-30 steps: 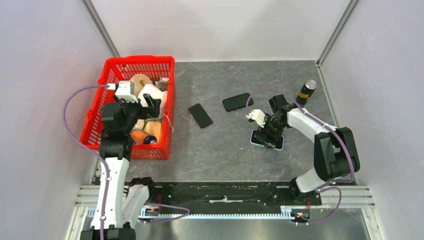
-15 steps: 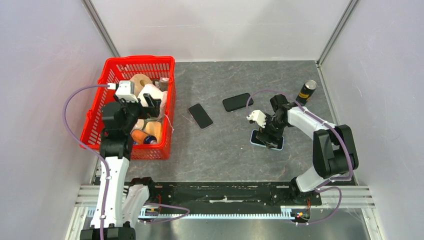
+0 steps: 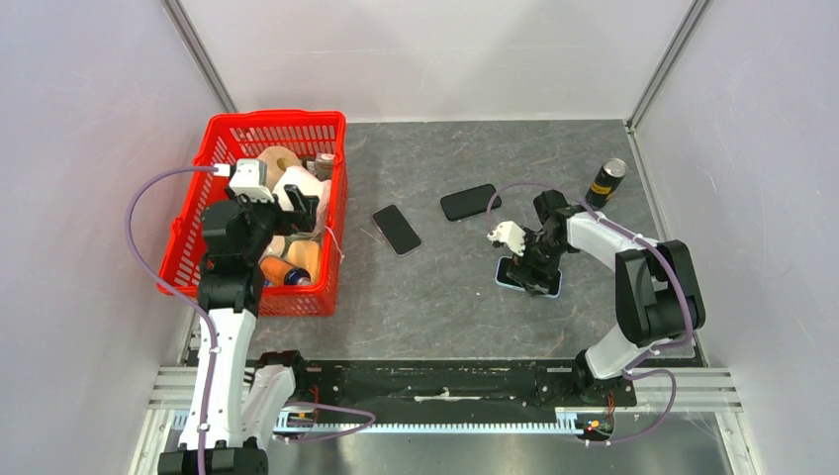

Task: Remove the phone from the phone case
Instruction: Adjust the phone at the center of the board, then pick up the phone at the center of the board.

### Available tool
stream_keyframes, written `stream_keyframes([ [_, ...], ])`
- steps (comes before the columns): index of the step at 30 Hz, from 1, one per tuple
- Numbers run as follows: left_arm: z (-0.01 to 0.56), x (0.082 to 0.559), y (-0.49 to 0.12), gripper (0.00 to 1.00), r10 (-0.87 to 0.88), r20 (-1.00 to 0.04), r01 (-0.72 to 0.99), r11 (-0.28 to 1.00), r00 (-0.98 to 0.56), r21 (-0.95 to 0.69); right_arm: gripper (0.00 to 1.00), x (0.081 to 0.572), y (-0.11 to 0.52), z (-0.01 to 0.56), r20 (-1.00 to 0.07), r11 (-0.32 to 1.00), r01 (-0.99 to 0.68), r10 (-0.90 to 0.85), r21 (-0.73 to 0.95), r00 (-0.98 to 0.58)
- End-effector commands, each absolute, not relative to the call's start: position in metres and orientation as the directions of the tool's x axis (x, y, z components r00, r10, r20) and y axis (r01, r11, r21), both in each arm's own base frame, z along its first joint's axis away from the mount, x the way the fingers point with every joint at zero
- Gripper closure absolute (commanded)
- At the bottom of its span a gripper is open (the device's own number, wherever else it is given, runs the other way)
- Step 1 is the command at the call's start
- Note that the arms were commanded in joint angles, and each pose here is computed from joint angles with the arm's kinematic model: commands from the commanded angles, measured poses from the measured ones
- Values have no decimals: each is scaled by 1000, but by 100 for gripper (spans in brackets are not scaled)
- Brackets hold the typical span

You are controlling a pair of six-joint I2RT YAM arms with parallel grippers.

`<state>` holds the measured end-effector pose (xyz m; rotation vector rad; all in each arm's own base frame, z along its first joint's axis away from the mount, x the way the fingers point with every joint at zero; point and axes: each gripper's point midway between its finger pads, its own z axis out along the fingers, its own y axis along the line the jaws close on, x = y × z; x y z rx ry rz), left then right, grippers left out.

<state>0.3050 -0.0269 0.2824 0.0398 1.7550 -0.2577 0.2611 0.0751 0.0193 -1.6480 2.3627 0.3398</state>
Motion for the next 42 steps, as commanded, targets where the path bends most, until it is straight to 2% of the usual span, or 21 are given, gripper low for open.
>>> stream_keyframes([
  [1,289,309,-21,1,-78,-984,163,981,-161,-105,3,265,74,11,-332,326,-945,-888,33,-318],
  [7,288,310,-22,1,-77,-984,166,981,-163,-104,3,262,73,0,-327,342,-939,-884,35,-334],
  [13,297,309,-27,1,-76,-985,195,975,-153,-105,11,250,73,-8,-334,355,-934,-875,51,-351],
  [15,305,309,-29,1,-74,-987,208,973,-145,-104,18,244,74,-10,-332,354,-933,-874,69,-356],
  [19,324,310,-36,1,-72,-988,248,963,-134,-104,46,241,74,-8,-332,364,-928,-868,84,-370],
  [24,354,309,-53,1,-76,-990,342,933,-122,-114,69,248,83,7,-377,383,-920,-842,84,-385],
  [30,390,307,-75,2,-129,-984,424,890,-123,-169,87,262,101,32,-460,416,-904,-787,94,-410],
  [35,396,307,-109,2,-121,-979,480,857,-162,-186,100,272,107,49,-506,440,-895,-756,76,-415],
  [39,388,310,-147,1,-75,-976,522,835,-203,-173,100,276,111,65,-537,457,-888,-737,51,-410],
  [42,377,318,-170,1,-84,-957,562,794,-277,-233,100,279,116,79,-565,469,-883,-722,26,-400],
])
